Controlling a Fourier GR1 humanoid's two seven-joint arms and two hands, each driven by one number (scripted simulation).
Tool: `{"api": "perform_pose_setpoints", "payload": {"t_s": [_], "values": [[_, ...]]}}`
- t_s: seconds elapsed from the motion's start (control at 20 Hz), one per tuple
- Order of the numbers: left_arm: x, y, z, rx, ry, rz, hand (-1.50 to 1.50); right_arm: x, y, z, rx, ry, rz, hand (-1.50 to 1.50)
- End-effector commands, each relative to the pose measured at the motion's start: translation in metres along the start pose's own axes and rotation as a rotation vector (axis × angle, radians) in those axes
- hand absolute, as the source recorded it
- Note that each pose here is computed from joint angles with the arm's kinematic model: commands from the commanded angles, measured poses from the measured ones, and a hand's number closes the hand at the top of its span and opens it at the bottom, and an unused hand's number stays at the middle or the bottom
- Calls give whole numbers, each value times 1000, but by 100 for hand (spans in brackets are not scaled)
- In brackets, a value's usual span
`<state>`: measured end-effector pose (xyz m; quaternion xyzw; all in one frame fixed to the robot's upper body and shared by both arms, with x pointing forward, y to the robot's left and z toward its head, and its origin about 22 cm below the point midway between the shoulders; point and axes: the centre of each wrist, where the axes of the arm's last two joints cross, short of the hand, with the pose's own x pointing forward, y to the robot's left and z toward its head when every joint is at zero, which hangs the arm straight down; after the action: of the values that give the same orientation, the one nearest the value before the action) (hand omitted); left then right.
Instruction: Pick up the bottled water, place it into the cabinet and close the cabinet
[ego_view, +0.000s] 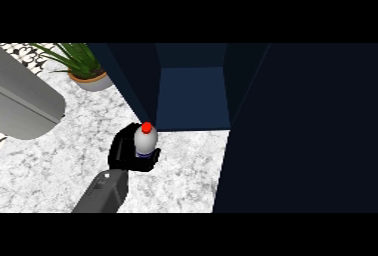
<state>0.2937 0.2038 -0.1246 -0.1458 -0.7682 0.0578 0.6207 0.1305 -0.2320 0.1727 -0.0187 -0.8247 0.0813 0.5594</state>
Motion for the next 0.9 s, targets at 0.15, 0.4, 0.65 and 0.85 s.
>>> {"api": "perform_pose_setpoints", "payload": {"t_s": [0.15,0.4,0.65,0.85], "values": [[20,-40,-44,-77,1,52,150,11,-19,18,-15,-10,-87,-150],[27,-56,-49,-61,18,85,150,5,-36,19,-25,-10,-81,-150],[44,-83,-75,-54,-8,50,150,7,-40,12,-28,-37,-72,-150],[39,-90,-67,-72,0,21,150,-7,-45,14,-31,-15,-90,-150]]}}
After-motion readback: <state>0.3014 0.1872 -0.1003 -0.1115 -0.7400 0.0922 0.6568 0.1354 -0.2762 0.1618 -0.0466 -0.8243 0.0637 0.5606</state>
